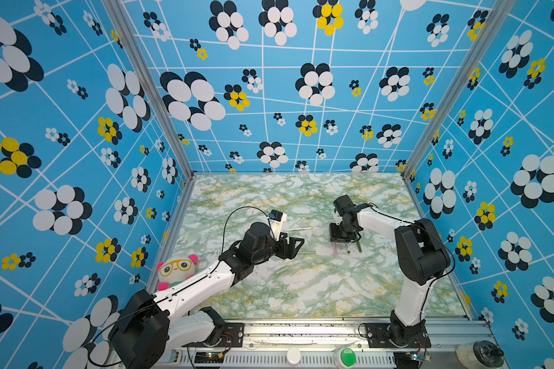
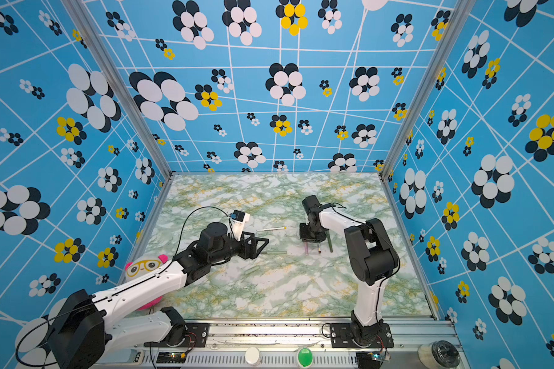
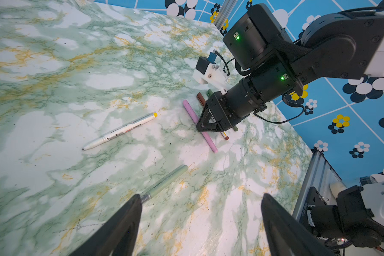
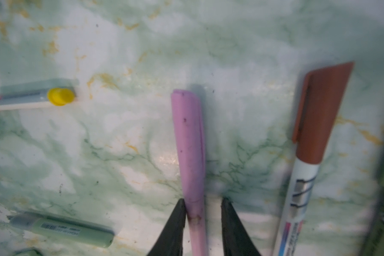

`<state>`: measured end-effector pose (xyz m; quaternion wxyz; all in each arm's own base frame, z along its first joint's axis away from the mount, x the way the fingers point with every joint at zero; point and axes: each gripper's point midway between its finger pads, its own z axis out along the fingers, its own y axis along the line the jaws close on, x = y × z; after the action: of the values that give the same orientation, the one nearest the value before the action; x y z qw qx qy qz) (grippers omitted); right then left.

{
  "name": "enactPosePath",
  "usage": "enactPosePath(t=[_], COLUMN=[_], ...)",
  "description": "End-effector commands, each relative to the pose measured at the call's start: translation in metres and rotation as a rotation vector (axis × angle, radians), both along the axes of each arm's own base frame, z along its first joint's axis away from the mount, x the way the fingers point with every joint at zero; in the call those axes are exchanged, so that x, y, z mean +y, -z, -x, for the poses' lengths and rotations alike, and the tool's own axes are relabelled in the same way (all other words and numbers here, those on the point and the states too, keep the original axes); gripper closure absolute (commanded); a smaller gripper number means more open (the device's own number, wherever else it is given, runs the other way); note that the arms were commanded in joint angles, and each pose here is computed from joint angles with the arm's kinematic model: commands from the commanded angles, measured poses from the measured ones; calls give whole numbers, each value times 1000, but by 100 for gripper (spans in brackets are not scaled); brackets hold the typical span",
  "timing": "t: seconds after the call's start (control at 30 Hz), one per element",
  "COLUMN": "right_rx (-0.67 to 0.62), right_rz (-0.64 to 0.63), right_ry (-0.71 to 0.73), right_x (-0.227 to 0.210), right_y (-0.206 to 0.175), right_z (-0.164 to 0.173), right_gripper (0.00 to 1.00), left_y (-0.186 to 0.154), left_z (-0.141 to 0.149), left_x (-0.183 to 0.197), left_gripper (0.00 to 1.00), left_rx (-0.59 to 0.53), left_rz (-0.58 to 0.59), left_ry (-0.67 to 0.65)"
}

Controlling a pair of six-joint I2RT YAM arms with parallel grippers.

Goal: Insert pens into pen caps
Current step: Place the pen at the center of the table.

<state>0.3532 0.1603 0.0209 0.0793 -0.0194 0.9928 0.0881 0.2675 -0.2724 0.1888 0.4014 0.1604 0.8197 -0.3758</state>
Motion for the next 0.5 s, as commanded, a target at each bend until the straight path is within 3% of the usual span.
enactPosePath(t=[0.0, 0.47], right_rx=[-35, -176], right_rz=[9, -102], right_ry=[-2, -26], right_x=[-1, 15], right_y=[-9, -76], right_z=[-7, -23], right_gripper=[66, 57], left_y=[-14, -18], left_z=[-3, -4], left_x=[-3, 2], left_gripper=[15, 13], left_rx=[-22, -44], left_rz=[21, 15], left_ry=[0, -21])
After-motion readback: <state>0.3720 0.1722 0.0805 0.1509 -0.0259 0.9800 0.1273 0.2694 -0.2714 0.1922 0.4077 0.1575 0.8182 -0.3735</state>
